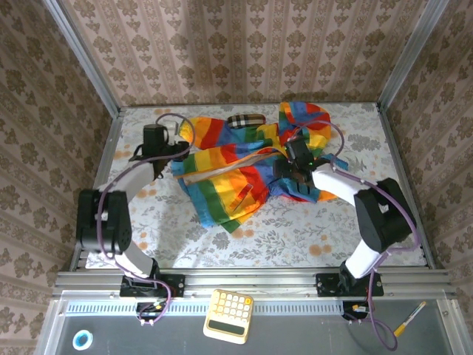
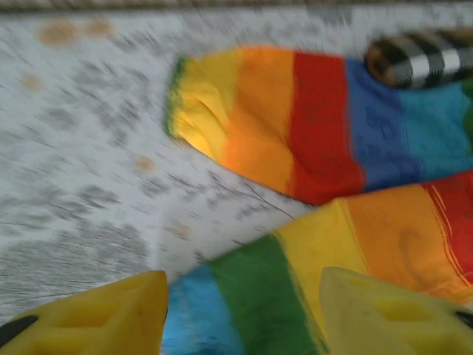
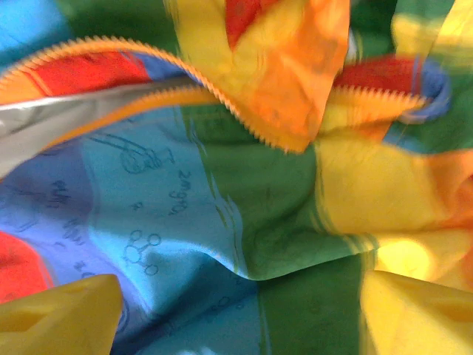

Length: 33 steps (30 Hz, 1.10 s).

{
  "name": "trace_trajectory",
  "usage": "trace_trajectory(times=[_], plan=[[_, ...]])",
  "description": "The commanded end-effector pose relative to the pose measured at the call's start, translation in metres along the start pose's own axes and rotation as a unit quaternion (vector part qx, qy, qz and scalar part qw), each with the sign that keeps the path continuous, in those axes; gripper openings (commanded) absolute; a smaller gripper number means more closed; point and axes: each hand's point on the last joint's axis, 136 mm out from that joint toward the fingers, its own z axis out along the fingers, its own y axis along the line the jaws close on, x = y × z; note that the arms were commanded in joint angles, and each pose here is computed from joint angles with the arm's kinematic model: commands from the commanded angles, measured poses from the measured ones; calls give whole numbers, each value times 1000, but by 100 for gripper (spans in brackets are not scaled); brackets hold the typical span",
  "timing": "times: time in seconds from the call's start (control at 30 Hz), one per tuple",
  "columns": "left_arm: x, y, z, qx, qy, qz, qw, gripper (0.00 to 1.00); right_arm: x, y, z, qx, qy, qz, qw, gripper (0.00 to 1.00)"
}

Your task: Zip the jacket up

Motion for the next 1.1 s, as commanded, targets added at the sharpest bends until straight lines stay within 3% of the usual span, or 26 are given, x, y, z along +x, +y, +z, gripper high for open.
trace_trajectory(times=[0.0, 0.1, 0.2, 0.43, 0.6, 0.7, 0.87, 1.07], plan=[[32, -19, 23, 31, 82, -31, 996, 44, 19, -1, 11, 11, 59, 31, 998, 66], [59, -28, 39, 38, 120, -53, 991, 38, 26, -3, 19, 19, 77, 35, 996, 52], [90, -41, 45, 46, 150, -56, 986, 36, 34, -12, 29, 35, 103, 35, 993, 46], [172, -71, 21, 43, 239, -62, 968, 34, 20, -37, 42, 54, 129, 43, 989, 46], [217, -122, -14, 60, 267, -41, 961, 34, 2, -47, 54, 57, 134, 38, 989, 46], [220, -168, -28, 90, 259, -21, 961, 34, -10, -50, 64, 60, 138, 33, 988, 46], [197, -245, -49, 162, 231, 39, 959, 35, -30, -50, 60, 58, 134, 26, 989, 47], [140, -254, -74, 197, 190, 55, 960, 42, -43, -58, 19, 58, 108, 31, 992, 53]])
